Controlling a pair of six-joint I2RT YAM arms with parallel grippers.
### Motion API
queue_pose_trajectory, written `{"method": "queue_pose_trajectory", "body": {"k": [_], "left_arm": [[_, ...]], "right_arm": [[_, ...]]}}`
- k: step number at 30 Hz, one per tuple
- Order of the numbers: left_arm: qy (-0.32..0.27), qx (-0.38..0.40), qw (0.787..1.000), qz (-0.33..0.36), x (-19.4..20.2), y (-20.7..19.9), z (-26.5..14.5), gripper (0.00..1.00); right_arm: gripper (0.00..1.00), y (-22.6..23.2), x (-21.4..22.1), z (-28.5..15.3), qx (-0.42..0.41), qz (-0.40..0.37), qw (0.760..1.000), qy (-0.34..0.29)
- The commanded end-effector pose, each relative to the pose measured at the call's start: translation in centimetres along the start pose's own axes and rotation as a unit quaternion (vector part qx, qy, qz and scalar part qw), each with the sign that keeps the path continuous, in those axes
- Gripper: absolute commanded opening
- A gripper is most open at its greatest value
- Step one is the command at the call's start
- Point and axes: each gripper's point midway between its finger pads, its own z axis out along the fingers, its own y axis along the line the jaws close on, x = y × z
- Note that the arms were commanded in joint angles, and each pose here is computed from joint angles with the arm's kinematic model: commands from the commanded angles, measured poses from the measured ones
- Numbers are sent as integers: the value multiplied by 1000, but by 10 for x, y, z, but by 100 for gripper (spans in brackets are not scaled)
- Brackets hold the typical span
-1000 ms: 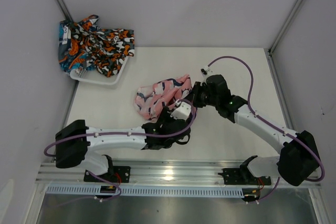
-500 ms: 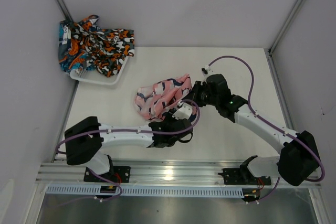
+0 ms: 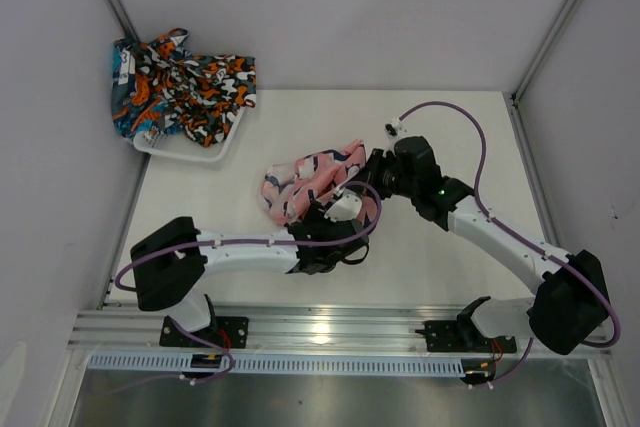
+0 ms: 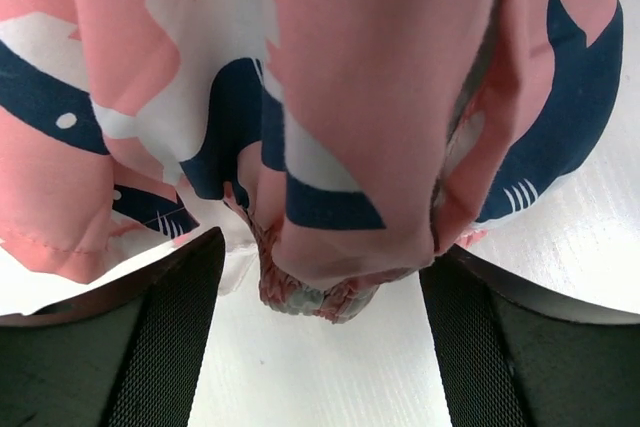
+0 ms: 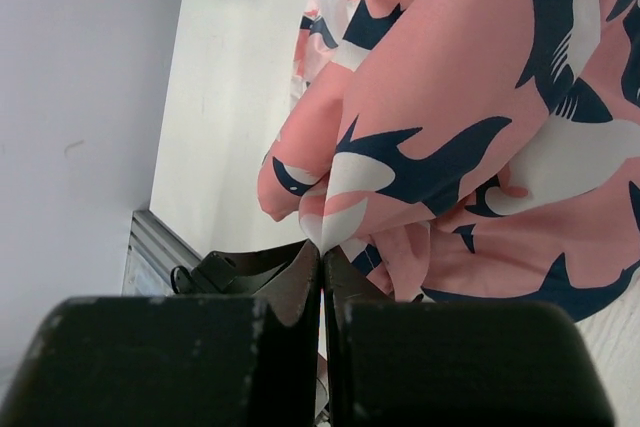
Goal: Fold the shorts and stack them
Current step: Flatten the shorts out
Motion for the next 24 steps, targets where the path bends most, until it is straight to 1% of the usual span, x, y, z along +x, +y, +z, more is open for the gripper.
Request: {"method": "queue_pose_trajectory", "body": {"k": [1,3,4,6,7,9,10,11,12,13,16,17,18,19,20,22,23,24], "left_arm": [[-29,10,999,-36,-28,-4,-5,79],[-33,5,999,-34,-31,-2,-5,71],[-35,1,999,-31,-32,-1,-5,64],[-37,-3,999,-28,-33,0,-4,58],[-36,-8,999,-24,-32,0,-2,51],[-35,-14,999,-20,-32,1,0,43],[-34,-16,999,-19,-32,-1,1,37],[-33,-16,999,-20,-32,-1,2,24],[-30,-14,999,-22,-31,-1,2,15],[-30,-13,999,-24,-32,-2,2,0],[-31,-21,999,-27,-38,5,-2,0],[-35,-21,999,-34,-45,9,-6,0],[-26,-16,999,-32,-45,12,-9,0],[-23,-9,999,-35,-48,15,-12,0],[-25,-4,998,-54,-58,26,-15,0],[-9,19,996,-82,-61,38,-16,0],[-7,24,995,-93,-61,45,-17,0],[-17,34,993,-115,-69,56,-25,0]], "right_arm": [[0,28,-15,-13,-36,-3,999,-14],[0,28,-14,-13,-37,-2,999,-13],[0,28,-14,-13,-38,-1,999,-12],[0,29,-14,-13,-38,0,999,-12],[0,30,-14,-14,-40,0,999,-11],[0,30,-13,-13,-41,2,999,-8],[0,32,-14,-15,-43,2,999,-9],[0,32,-14,-14,-42,3,999,-9],[0,32,-14,-15,-41,3,999,-8],[0,31,-15,-15,-40,4,999,-9],[1,28,-15,-13,-32,1,999,-8],[10,24,-14,-13,-27,-4,1000,-5],[25,21,-15,-12,-23,-6,1000,-4],[42,17,-15,-12,-17,-5,1000,-4],[66,7,-16,-15,-4,-4,1000,-5],[74,-4,-18,-19,11,-1,1000,-12],[74,-13,-15,-26,15,0,1000,-19],[76,-19,-14,-30,18,1,1000,-24]]}}
